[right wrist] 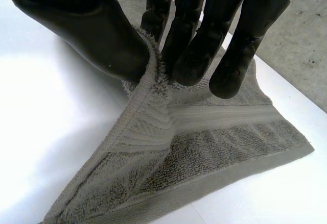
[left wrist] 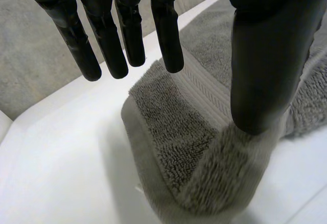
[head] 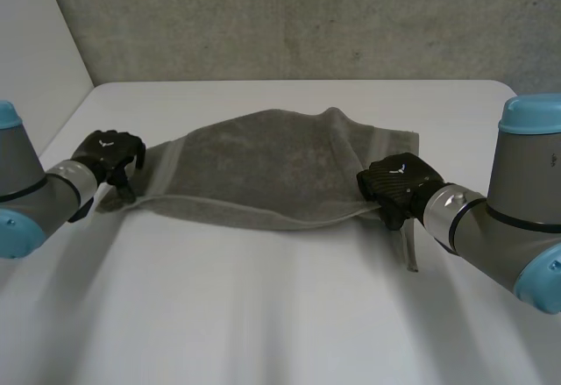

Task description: Fold the towel.

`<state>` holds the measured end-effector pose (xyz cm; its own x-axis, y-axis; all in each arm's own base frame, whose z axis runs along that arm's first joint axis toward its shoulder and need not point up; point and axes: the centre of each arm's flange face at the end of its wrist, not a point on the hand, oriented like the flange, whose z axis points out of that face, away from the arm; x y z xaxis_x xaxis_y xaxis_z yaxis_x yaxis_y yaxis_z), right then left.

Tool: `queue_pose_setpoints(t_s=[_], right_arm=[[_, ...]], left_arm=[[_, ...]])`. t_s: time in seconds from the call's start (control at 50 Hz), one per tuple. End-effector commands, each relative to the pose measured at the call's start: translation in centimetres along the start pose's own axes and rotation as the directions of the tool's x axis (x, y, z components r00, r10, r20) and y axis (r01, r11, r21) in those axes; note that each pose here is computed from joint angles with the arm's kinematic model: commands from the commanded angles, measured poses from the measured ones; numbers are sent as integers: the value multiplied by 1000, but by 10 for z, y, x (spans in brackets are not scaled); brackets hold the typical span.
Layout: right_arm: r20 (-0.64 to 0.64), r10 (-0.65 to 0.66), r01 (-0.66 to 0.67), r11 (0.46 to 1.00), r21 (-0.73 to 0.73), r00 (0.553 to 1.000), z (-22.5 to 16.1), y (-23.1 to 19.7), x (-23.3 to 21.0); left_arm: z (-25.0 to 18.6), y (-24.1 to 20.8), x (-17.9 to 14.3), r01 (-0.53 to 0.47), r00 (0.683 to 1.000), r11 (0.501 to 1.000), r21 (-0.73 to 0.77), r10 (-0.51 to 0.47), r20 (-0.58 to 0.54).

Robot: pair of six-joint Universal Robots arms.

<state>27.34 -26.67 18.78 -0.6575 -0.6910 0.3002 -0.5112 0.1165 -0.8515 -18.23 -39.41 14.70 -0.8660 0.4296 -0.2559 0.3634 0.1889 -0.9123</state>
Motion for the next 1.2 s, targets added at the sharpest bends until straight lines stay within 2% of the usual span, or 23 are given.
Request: queue_pose_setpoints(t_s=[0.02,0.3,0.68,1.2], right_arm=[[-1,1,-1,1000,-3,1000,0,0,0],[-1,0,0,1000,-6,1000,0,2,-1],[7,5,-5,1000,-25,1000,3,8,-3],[9,5,-5,999,-33,1000,5,11,-3]], left_arm=[[-22,-11,-7,0,1000,1000,12,0,16],[-47,9,11,34,994,999,-40,-38,-106],[-36,34,18,22,994,998,-56,-28,-110],[-19,40,20,17,993,998,-55,-24,-115]])
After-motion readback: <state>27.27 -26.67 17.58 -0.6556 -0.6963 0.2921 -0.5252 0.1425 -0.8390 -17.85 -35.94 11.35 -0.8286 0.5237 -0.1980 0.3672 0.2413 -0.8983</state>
